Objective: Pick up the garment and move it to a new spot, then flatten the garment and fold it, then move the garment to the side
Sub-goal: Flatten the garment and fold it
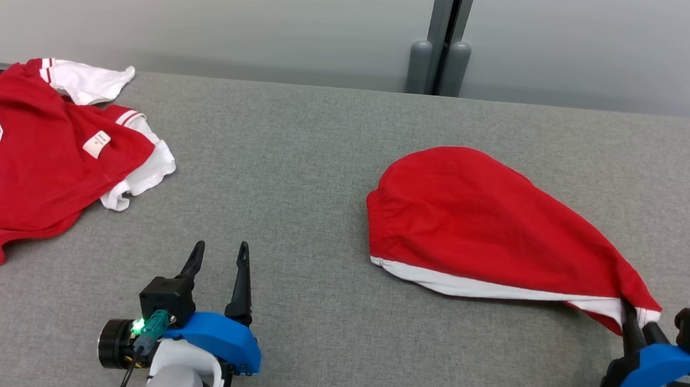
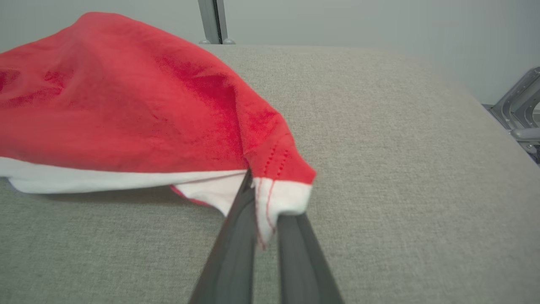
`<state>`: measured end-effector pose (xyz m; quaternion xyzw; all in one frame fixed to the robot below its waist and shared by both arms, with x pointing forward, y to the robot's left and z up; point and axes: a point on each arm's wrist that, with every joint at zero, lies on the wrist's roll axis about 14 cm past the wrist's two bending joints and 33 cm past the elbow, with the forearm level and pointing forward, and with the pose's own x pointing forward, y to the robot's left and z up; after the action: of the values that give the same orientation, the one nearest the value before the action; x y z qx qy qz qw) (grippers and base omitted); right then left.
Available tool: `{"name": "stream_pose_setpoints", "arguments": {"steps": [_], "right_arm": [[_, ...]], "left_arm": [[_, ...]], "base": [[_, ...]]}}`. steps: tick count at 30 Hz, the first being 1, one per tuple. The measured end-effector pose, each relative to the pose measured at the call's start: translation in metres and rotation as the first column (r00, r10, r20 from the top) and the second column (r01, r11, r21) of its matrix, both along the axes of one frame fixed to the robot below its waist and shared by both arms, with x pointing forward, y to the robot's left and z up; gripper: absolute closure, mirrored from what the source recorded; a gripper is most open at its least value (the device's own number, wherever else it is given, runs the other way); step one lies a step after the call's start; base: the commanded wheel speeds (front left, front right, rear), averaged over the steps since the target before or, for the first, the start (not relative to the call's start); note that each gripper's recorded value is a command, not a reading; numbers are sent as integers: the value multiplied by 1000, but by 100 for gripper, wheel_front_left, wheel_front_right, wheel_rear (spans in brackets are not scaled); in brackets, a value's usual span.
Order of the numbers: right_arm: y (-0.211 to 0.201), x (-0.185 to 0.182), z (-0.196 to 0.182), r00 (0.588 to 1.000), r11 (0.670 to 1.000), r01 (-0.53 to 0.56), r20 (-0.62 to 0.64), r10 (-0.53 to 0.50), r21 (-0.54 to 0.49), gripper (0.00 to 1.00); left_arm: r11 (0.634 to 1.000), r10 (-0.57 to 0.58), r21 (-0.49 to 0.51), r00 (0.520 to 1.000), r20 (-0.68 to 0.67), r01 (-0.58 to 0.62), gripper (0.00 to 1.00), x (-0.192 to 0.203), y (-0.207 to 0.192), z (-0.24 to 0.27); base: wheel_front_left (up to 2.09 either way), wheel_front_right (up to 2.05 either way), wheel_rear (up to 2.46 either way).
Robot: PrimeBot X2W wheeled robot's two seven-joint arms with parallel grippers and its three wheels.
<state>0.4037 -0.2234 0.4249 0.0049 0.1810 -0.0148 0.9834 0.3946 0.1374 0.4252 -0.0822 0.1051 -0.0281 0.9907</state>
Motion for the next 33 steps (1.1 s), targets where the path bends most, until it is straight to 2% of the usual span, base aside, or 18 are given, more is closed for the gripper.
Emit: {"name": "stream_pose_setpoints", "arguments": {"steps": [9,15,25,33], "right_arm": [[-26,-19,-10,994,994,107,24,-106,-7,0],[-25,-17,16,985,994,108,136,-106,-8,0],[8,-6,83,940,1000,8,341,2,-29,0],[41,-5,85,930,996,-82,363,62,39,0]], "left_arm": [[999,-46,-13,999,-6,46,0,-6,-15,-2],[997,-70,-14,997,29,70,0,-4,-24,10],[995,-100,-12,990,104,102,0,-11,-33,34],[996,-84,-14,990,117,86,0,-20,-28,39]], "base": [[0,0,0],[0,0,0],[0,0,0],[0,0,0]]}}
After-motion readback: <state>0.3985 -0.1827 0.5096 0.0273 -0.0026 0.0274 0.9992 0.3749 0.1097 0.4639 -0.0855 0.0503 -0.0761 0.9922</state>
